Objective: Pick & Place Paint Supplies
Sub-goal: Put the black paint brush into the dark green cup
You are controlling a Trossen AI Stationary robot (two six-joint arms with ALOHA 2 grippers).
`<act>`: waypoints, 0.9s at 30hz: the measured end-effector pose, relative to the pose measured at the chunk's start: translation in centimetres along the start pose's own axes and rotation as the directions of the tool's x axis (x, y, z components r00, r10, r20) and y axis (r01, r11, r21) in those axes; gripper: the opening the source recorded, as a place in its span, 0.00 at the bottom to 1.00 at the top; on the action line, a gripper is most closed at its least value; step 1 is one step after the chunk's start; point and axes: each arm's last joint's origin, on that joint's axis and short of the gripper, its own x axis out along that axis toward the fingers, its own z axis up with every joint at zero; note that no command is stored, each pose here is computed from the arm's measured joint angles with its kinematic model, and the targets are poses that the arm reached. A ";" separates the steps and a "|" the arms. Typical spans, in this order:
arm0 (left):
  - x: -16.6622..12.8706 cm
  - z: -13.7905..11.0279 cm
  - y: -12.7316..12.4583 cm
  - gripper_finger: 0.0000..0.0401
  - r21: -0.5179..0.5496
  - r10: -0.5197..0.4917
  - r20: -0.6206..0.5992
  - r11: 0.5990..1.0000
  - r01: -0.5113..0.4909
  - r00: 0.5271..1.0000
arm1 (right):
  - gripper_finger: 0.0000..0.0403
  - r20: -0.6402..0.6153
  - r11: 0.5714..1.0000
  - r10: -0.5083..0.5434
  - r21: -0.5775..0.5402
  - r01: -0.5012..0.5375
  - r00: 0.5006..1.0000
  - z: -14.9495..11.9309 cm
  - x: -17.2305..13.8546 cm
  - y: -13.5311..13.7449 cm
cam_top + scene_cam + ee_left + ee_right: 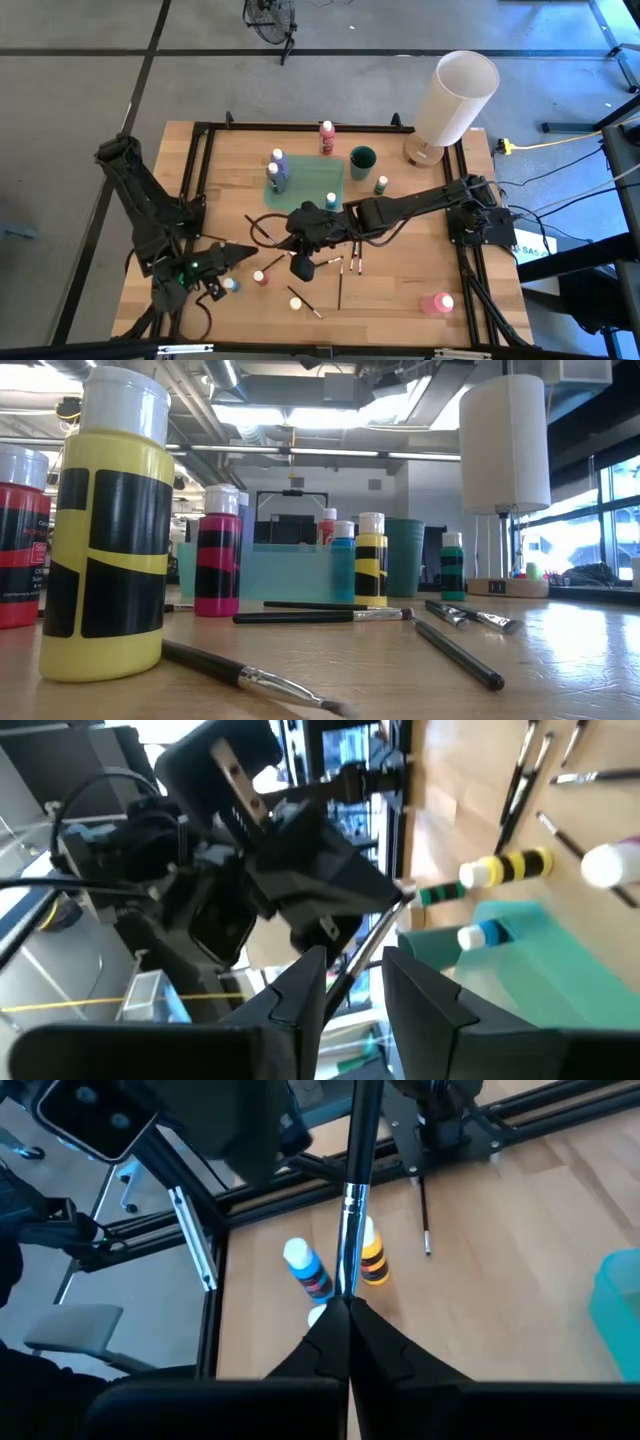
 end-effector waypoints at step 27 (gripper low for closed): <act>3.8 -1.8 0.4 0.23 0.047 -0.028 -0.154 0.998 0.036 0.988 | 0.00 0.017 0.999 0.019 0.028 -0.019 1.000 0.2 0.0 0.1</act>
